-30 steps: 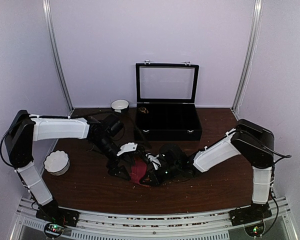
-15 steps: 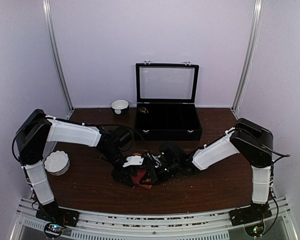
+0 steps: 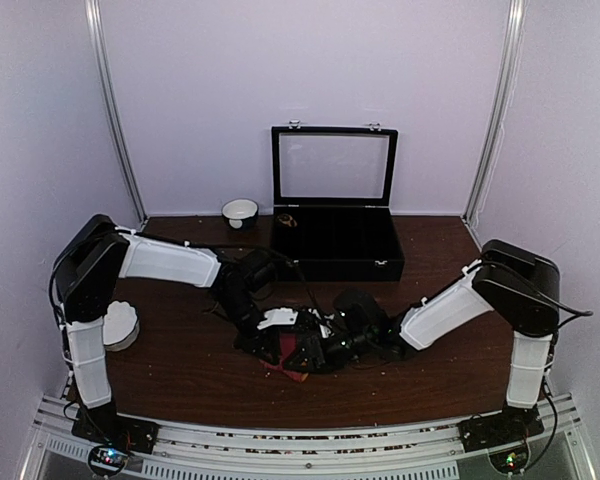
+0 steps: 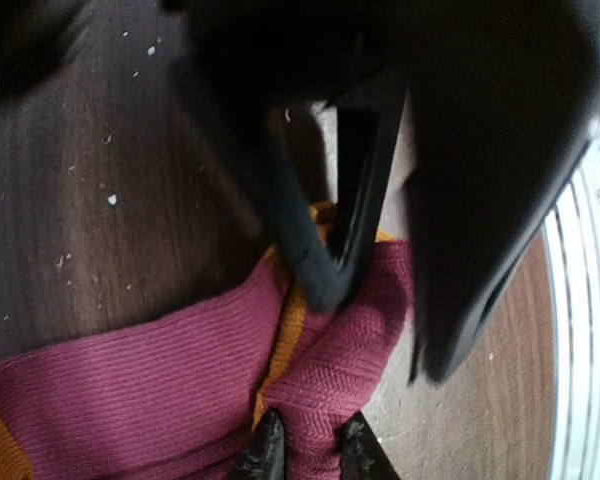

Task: Roll the socks
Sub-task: Roll the sock at the center of the board.

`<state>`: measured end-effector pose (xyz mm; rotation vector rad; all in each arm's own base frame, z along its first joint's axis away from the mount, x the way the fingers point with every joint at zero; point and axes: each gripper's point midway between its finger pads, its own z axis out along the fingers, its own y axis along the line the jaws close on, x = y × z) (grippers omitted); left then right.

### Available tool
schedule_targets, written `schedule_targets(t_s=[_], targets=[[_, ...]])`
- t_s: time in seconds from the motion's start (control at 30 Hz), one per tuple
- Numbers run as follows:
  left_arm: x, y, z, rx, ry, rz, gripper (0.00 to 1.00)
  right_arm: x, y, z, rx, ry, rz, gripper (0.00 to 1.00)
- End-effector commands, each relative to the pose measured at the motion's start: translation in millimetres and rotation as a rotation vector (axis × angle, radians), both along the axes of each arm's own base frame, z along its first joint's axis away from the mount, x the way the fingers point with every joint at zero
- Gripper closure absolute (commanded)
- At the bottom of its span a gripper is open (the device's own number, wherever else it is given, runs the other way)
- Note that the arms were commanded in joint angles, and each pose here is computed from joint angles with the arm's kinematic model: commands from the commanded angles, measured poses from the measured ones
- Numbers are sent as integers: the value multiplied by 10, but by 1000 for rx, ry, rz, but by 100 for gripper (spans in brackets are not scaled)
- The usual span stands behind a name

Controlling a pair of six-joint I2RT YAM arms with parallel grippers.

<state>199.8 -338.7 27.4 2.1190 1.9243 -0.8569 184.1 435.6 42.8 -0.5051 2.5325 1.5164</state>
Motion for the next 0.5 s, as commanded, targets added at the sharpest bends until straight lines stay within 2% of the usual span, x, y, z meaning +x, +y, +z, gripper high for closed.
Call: schedule_targets(t_s=[0.0, 0.17, 0.23, 0.3, 0.37, 0.4, 0.43, 0.47], targets=[[9, 65, -121, 49, 169, 71, 81, -92, -493, -457, -182, -12, -99, 60], [-38, 64, -152, 50, 290, 107, 81, -89, -677, -285, -98, -114, -162, 55], [-44, 65, -123, 34, 348, 125, 81, -83, -739, -192, -67, -190, -179, 52], [-32, 82, -99, 24, 416, 142, 80, -119, -792, -97, -59, -305, -163, 45], [-9, 87, -70, 7, 482, 160, 80, -162, -800, 8, -101, -501, -118, 31], [4, 84, -47, -5, 510, 164, 80, -207, -795, 40, -140, -594, -85, 6], [13, 91, -36, -11, 529, 166, 80, -215, -800, 75, -195, -689, -65, 1], [27, 94, -31, -13, 546, 172, 79, -197, -766, 156, -249, -765, -58, 0]])
